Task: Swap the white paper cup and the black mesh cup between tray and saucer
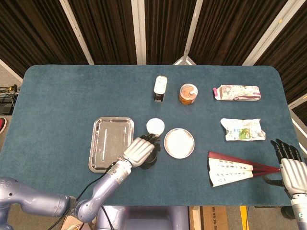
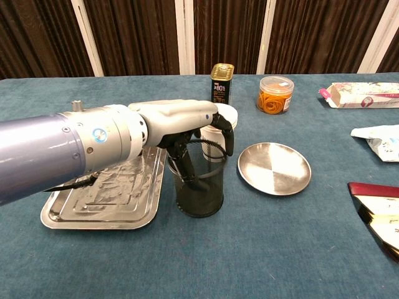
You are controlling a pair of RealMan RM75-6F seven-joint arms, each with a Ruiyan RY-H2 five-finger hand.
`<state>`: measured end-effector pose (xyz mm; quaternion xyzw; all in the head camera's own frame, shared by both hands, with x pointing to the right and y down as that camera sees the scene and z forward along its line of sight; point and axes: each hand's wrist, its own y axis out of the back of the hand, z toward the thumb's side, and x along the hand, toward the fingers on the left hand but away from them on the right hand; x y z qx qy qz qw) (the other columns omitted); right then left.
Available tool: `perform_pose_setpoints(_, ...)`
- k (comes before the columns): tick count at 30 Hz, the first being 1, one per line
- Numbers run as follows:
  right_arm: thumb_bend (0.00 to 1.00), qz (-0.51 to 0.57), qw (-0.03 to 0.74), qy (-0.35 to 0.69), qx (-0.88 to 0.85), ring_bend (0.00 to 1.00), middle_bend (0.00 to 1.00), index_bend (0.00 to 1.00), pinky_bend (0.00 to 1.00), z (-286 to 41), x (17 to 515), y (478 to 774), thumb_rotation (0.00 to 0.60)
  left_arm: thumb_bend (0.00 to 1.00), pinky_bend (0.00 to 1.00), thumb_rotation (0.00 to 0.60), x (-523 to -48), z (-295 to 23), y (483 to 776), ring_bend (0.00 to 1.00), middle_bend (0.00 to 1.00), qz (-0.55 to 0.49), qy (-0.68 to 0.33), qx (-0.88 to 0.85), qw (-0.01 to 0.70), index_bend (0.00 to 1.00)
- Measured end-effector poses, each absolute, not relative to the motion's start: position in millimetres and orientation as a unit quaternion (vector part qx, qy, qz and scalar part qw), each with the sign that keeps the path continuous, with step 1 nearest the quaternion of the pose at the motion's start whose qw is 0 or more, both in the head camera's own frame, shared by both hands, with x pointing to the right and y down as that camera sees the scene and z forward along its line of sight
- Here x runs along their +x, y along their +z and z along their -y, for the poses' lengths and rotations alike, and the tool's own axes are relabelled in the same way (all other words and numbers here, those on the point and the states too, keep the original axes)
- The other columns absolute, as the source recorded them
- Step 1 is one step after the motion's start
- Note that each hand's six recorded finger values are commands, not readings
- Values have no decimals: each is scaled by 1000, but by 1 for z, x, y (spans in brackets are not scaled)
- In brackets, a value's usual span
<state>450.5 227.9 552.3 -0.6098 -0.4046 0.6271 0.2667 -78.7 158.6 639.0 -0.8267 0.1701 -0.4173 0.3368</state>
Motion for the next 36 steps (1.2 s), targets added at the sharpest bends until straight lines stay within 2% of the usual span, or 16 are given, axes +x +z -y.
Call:
perform_pose_setpoints(3, 0, 402, 267, 630, -608, 0, 0, 0, 0, -228, 451, 553, 600, 105, 98, 600, -77, -160, 636, 0, 10, -159, -420, -827, 337, 256)
perform_pose_setpoints(8, 0, 401, 269, 633, -605, 0, 0, 0, 0, -228, 452, 552, 600, 105, 182, 600, -73, -160, 628, 0, 42, -162, -408, -836, 330, 251)
perform_pose_setpoints(11, 0, 402, 271, 635, -602, 0, 0, 0, 0, -228, 452, 551, 600, 104, 182, 600, -75, -158, 619, 0, 48, -173, -396, -840, 328, 250)
perform_pose_setpoints(16, 0, 408, 273, 637, -594, 0, 0, 0, 0, -227, 456, 549, 600, 60, 170, 600, -85, -143, 605, 0, 44, -206, -386, -835, 332, 248)
perform_pose_setpoints(21, 0, 412, 276, 640, -587, 0, 0, 0, 0, -225, 461, 549, 600, 20, 95, 600, -87, -124, 598, 0, 7, -247, -365, -831, 340, 234)
perform_pose_setpoints(23, 0, 413, 274, 644, -583, 0, 0, 0, 0, -225, 464, 550, 600, 0, 29, 600, -88, -113, 601, 0, 0, -258, -364, -827, 342, 201)
perform_pose_setpoints(25, 0, 413, 272, 648, -579, 0, 0, 0, 0, -224, 467, 551, 600, 0, 10, 600, -88, -106, 606, 0, 0, -259, -368, -826, 341, 185)
perform_pose_setpoints(36, 0, 419, 266, 671, -551, 0, 0, 0, 0, -222, 484, 552, 600, 0, 5, 600, -76, -62, 647, 0, 0, -247, -421, -810, 325, 178)
